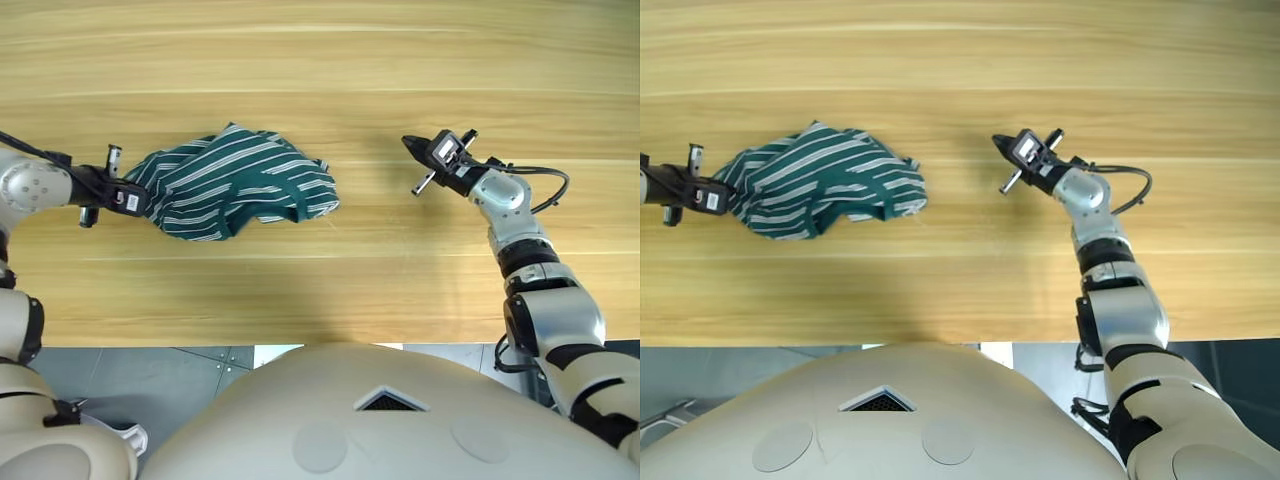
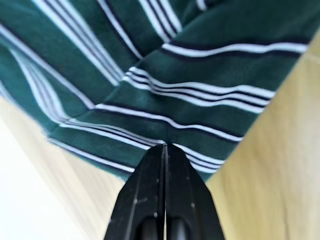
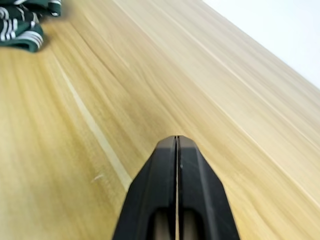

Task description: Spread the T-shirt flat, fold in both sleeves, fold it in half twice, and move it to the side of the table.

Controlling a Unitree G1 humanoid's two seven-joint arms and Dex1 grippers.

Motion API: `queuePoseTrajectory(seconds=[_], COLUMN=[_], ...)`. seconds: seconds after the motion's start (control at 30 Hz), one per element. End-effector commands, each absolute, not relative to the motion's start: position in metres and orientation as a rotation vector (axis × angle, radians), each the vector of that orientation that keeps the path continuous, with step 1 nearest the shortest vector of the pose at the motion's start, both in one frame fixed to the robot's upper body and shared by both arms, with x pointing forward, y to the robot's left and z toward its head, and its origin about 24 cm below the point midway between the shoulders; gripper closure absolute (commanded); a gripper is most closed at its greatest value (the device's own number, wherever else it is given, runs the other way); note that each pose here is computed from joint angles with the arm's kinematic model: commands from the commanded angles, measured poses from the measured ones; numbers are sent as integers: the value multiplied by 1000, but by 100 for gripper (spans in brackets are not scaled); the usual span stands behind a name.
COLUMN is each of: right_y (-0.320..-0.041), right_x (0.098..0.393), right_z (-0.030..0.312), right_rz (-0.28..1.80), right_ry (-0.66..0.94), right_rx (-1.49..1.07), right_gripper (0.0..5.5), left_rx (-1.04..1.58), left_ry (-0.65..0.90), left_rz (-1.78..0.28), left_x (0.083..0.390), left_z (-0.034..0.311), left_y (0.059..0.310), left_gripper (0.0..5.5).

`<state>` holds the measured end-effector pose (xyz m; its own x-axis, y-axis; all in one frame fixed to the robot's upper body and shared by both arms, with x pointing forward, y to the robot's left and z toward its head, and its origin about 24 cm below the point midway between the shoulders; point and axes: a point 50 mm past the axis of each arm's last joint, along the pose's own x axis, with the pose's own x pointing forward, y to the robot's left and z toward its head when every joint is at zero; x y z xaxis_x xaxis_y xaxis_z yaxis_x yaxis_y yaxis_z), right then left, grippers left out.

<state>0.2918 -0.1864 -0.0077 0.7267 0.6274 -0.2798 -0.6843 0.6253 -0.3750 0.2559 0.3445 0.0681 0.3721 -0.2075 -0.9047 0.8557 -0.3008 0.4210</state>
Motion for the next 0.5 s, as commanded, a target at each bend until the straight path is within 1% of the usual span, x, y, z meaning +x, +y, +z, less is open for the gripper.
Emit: queuePoseTrajectory(seconds=[0.03, 0.1, 0.17, 0.27, 0.37, 0.5], right_y=[-179, -170, -149, -113, -94, -82], right_x=[300, 301, 300, 291, 279, 273], right_z=[-1, 1, 8, 14, 16, 18], right_rz=[767, 797, 883, 1055, 1189, 1279], right_ry=[97, 70, 3, -78, -108, -102], right_rx=[-495, -489, -463, -469, -481, -503], right_gripper=[546, 546, 546, 546, 546, 546], left_rx=[1459, 1435, 1412, 1398, 1394, 1400], left_ry=[481, 447, 399, 363, 360, 433], left_rz=[-1186, -1234, -1273, -1307, -1326, -1374], left_x=[264, 263, 264, 265, 263, 253], left_z=[77, 68, 61, 54, 49, 37], left_y=[331, 319, 305, 293, 289, 294], left_gripper=[550, 550, 550, 550, 550, 550])
